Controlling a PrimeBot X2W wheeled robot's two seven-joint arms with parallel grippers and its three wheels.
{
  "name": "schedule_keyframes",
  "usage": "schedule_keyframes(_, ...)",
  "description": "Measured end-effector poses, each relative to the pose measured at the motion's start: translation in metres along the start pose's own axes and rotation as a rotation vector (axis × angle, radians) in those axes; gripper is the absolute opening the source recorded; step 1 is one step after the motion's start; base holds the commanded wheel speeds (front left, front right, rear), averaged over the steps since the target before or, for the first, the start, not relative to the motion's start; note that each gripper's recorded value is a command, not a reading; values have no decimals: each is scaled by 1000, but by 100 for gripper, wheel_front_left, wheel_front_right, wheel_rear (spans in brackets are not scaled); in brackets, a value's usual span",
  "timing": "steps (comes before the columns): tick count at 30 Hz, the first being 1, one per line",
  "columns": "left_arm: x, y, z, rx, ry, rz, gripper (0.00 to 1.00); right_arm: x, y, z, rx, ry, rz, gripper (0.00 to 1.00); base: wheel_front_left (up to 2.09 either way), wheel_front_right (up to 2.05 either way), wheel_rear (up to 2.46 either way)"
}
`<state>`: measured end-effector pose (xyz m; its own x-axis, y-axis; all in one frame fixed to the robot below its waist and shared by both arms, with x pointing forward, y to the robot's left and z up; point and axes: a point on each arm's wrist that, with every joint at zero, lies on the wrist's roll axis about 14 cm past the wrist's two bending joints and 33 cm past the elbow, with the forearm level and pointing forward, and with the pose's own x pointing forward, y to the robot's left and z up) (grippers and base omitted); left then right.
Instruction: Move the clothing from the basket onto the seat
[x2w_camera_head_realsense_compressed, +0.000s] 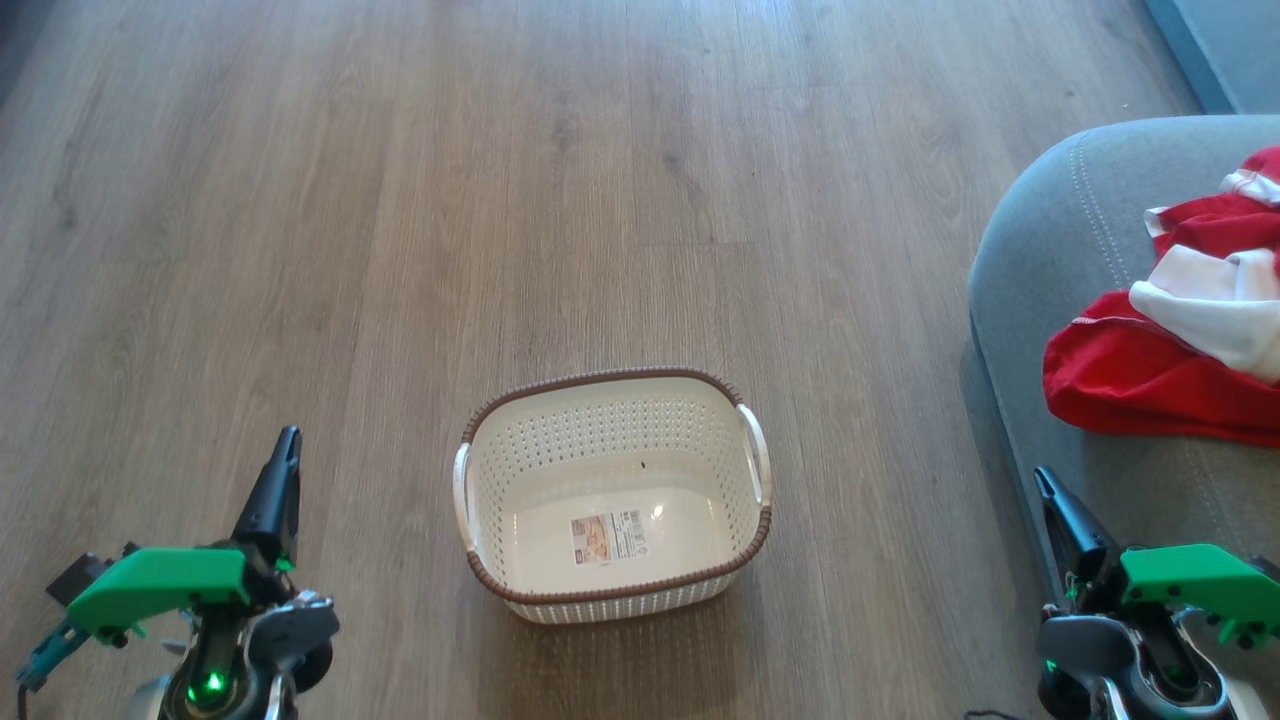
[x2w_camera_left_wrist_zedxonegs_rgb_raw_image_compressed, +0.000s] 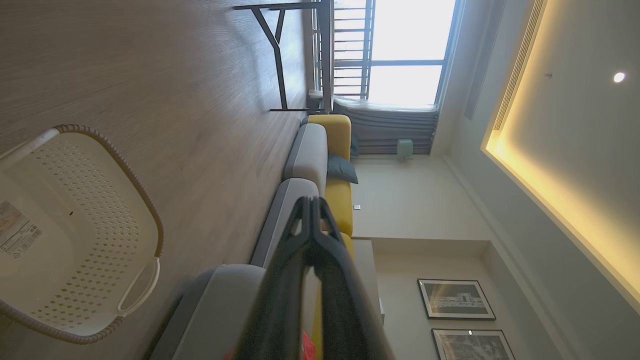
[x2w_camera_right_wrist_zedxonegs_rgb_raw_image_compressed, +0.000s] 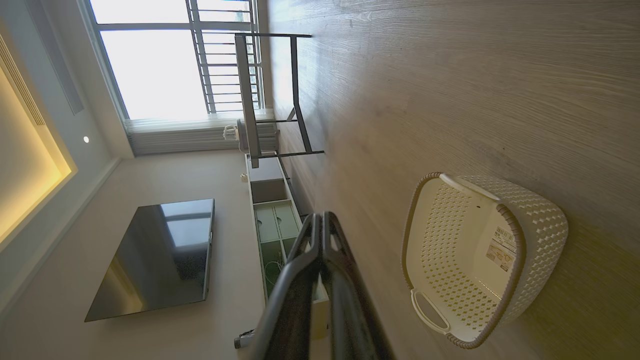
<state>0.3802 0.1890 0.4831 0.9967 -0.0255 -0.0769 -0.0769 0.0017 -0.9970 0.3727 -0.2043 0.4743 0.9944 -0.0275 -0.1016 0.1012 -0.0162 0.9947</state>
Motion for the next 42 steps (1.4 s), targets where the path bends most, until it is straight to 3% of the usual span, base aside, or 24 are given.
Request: schedule_keyframes(42, 0, 0, 0, -1, 0, 0, 0, 0, 0, 0, 0, 0, 0, 0, 0, 0, 0)
